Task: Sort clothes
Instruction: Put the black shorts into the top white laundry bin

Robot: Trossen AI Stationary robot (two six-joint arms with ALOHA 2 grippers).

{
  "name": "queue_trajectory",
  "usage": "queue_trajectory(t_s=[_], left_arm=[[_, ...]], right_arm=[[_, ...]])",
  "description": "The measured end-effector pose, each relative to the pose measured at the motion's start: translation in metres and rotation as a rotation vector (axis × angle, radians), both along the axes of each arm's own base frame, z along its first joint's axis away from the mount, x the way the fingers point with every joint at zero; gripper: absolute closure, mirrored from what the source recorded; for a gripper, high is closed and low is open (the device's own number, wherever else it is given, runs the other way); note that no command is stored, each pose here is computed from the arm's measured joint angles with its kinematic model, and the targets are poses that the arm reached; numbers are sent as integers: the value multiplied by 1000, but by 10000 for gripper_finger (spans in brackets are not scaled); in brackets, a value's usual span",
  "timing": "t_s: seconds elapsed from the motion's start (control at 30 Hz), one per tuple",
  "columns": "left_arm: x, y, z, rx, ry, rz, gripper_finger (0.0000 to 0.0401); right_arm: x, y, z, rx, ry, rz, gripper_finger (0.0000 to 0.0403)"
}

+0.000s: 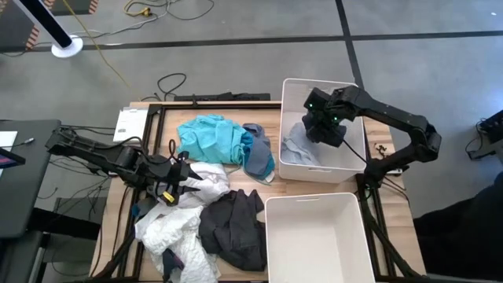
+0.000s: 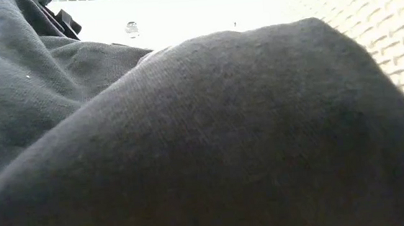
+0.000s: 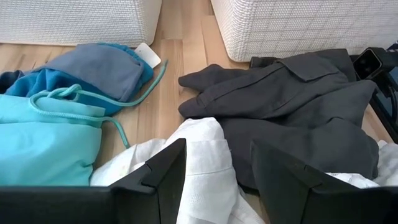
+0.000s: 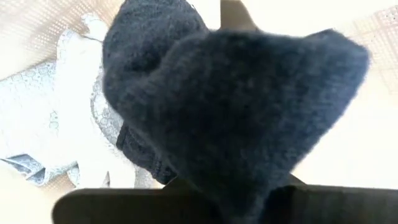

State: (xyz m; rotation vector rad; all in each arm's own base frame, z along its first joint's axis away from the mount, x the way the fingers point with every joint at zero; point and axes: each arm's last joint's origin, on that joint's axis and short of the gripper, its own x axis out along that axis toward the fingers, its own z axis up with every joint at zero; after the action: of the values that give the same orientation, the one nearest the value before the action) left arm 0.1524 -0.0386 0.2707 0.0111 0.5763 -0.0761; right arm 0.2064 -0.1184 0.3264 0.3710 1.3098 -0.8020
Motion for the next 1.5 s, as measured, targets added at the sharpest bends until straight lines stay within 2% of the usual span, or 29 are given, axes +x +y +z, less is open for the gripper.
queue_trajectory(t_s=[0.63, 0.87, 1.03, 1.2, 1.5], left_arm=[[0, 0, 0, 0, 0, 0, 227], [0, 0, 0, 0, 0, 1, 227], [0, 0, 0, -18, 3, 12, 227], [-2, -4, -1, -47, 17, 6, 218], [9, -16, -16, -56, 129, -12, 176]], right_arm=[[11, 15, 1, -14, -26, 83, 366], [8, 20, 0, 48, 0, 91, 359], [8, 22, -1, 55, 5, 89, 349], [9, 23, 0, 41, 5, 92, 307], [9, 21, 0, 3, 7, 72, 168]])
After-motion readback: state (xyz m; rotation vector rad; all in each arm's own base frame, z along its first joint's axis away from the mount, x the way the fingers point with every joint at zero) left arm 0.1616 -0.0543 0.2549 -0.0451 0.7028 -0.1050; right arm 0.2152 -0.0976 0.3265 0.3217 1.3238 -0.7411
